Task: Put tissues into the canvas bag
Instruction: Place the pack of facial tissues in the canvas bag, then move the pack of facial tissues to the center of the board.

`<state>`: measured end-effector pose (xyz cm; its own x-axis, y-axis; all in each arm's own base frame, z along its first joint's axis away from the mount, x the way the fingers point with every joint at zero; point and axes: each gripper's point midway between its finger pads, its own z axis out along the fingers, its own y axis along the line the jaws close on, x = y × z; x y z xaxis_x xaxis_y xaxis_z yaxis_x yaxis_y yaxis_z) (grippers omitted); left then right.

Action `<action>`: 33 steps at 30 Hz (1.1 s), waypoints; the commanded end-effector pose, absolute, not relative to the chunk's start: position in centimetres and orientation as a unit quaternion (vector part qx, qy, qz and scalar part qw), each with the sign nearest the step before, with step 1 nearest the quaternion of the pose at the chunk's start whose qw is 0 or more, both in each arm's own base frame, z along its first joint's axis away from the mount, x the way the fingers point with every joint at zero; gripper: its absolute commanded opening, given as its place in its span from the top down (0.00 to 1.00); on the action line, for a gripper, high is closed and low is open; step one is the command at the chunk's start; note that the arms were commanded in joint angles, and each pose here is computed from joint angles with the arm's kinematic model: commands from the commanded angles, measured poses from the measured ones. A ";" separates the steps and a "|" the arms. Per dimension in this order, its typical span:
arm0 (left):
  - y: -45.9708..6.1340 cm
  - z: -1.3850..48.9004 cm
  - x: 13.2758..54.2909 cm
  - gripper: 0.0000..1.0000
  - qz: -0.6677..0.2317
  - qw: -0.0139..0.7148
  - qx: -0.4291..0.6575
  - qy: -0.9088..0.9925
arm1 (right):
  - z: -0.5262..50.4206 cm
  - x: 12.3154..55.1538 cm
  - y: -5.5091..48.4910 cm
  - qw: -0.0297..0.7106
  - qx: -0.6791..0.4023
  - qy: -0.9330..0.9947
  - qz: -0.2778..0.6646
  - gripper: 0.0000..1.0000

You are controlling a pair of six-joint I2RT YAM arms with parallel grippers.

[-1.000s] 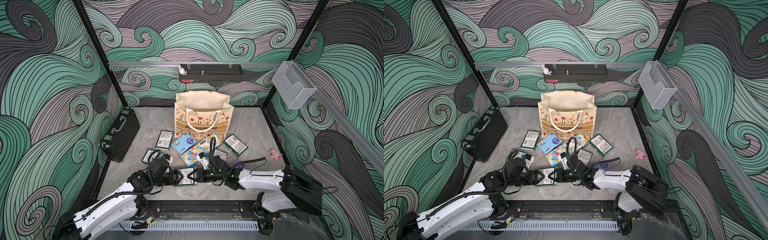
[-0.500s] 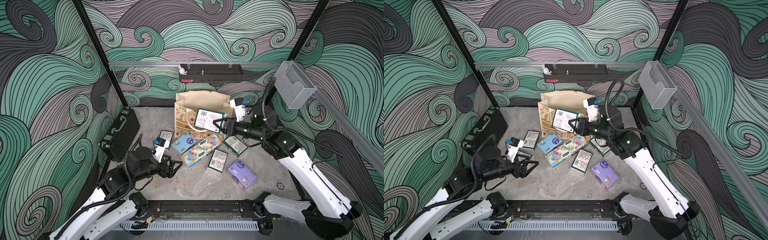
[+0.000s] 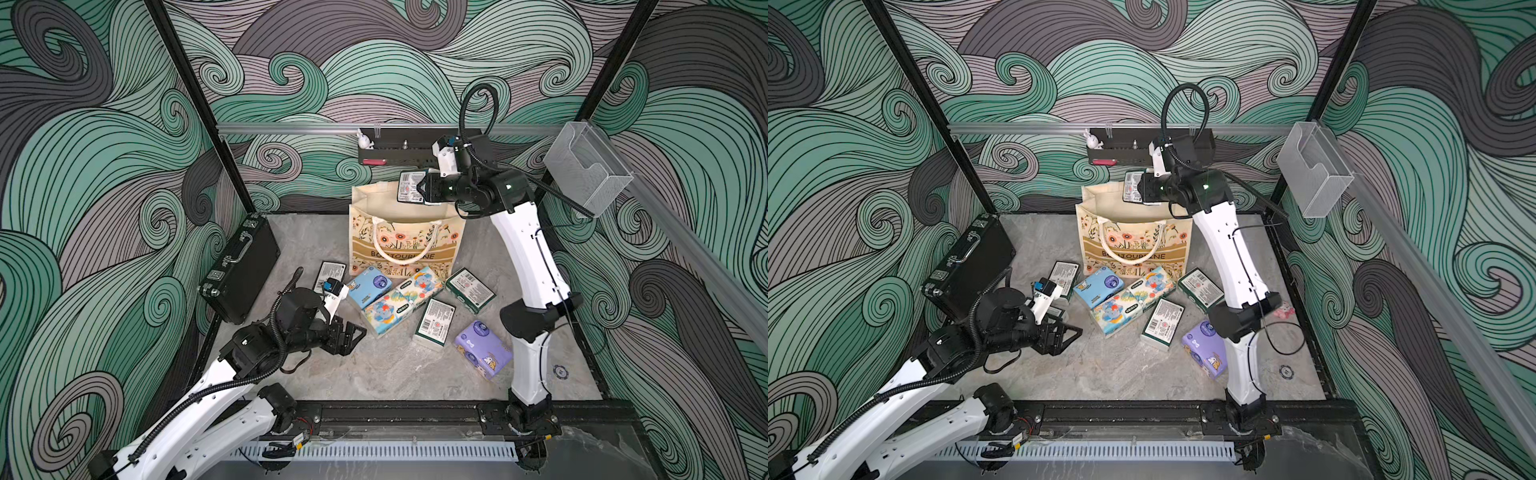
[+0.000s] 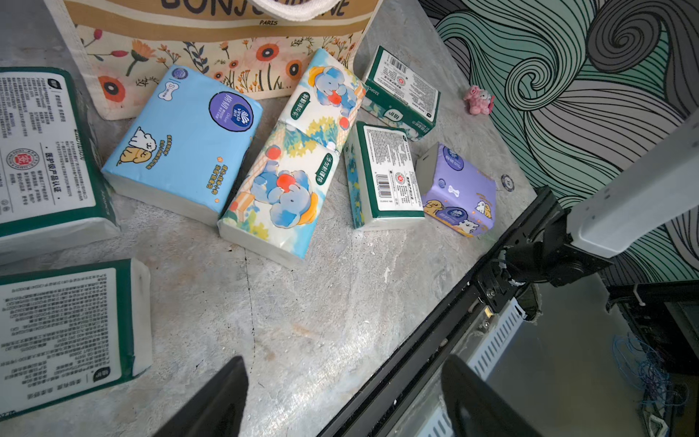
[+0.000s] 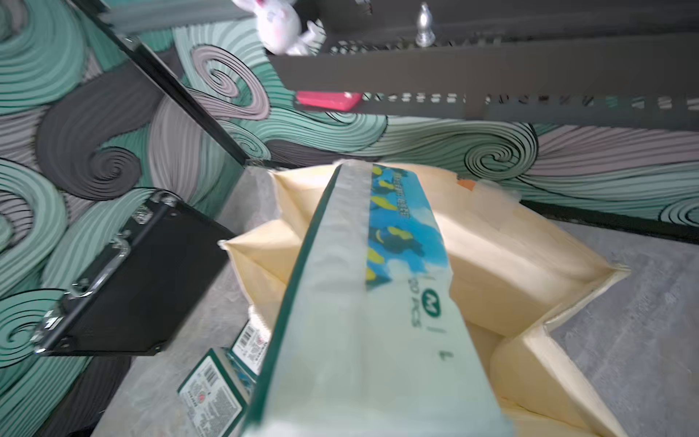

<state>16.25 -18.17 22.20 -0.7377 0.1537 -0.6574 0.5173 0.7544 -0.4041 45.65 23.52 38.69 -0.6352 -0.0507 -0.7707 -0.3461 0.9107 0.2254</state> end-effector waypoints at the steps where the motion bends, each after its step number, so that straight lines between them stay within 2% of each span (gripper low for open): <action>1: -18.4 22.4 16.1 0.17 -0.303 0.307 0.199 0.880 | 36.6 44.6 20.5 0.367 -0.105 0.914 0.136 0.59; 9: -18.4 22.1 16.6 0.17 -0.305 0.299 0.191 0.884 | 34.2 44.3 19.8 0.332 -0.109 0.929 0.126 0.54; 10: -18.4 22.1 16.6 0.17 -0.306 0.299 0.190 0.884 | 34.3 44.3 19.8 0.332 -0.111 0.928 0.126 0.48; 11: -18.4 22.0 16.6 0.17 -0.305 0.297 0.189 0.885 | 34.3 44.3 19.7 0.334 -0.111 0.928 0.125 0.35; 12: -18.4 22.0 16.7 0.17 -0.305 0.297 0.188 0.885 | 34.4 44.3 19.7 0.334 -0.112 0.928 0.125 0.29; 15: -18.4 21.8 16.7 0.17 -0.304 0.294 0.187 0.887 | 34.8 44.1 19.6 0.338 -0.113 0.926 0.127 0.22; 24: -18.4 21.3 17.0 0.17 -0.296 0.288 0.183 0.892 | 36.2 41.5 19.4 0.337 -0.124 0.922 0.141 0.21; 28: -18.3 20.9 17.2 0.17 -0.292 0.283 0.180 0.896 | 35.5 37.9 19.6 0.324 -0.138 0.923 0.155 0.22; 30: -18.4 20.8 17.2 0.17 -0.290 0.281 0.180 0.897 | 34.7 35.8 19.8 0.341 -0.141 0.915 0.166 0.22; 33: -18.3 20.7 17.3 0.17 -0.288 0.281 0.180 0.898 | 31.3 31.3 19.1 0.348 -0.119 0.906 0.209 0.22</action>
